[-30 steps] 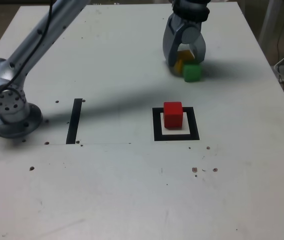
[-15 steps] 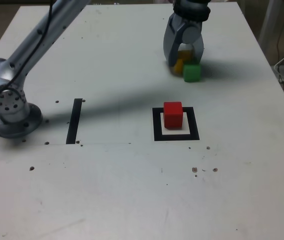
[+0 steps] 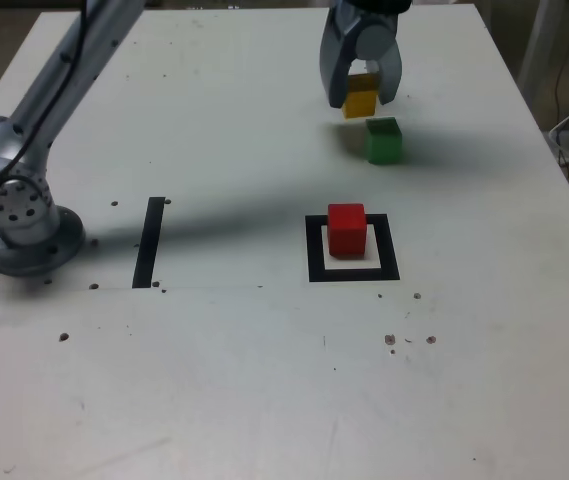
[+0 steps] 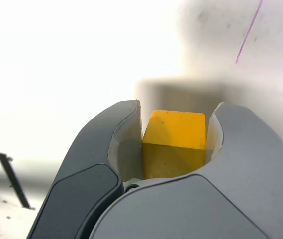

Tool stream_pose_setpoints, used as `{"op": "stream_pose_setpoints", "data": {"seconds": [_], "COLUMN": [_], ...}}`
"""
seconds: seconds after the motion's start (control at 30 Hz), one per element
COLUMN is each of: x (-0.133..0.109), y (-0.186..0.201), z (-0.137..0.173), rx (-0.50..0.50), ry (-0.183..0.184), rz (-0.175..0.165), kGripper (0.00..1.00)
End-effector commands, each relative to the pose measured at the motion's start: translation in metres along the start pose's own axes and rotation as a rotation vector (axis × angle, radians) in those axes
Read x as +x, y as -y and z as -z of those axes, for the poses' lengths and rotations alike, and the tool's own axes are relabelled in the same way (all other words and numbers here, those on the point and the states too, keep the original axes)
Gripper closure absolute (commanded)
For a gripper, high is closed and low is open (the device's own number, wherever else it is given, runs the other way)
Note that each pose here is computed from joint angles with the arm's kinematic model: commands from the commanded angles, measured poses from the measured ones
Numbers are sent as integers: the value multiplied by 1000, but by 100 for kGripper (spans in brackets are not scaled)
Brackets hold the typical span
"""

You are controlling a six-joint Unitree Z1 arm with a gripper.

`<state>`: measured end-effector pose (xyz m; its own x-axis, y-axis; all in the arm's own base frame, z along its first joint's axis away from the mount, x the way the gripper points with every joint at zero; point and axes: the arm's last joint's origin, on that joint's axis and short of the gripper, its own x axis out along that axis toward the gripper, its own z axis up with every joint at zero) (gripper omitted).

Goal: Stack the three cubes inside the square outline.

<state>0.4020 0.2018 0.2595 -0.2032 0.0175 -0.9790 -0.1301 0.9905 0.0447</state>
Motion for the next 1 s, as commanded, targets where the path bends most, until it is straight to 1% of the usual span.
{"op": "stream_pose_setpoints", "data": {"seconds": [0.0,0.07,0.23,0.5,0.7,0.97], "x": [-13,-19,-34,-45,-42,-25], "y": [13,25,70,136,167,177], "z": [14,21,37,59,68,63], "rx": [14,27,72,130,145,120], "ry": [-17,-16,-12,-15,-33,-60], "rz": [5,6,11,26,29,40], "kGripper": [72,72,72,72,72,72]}}
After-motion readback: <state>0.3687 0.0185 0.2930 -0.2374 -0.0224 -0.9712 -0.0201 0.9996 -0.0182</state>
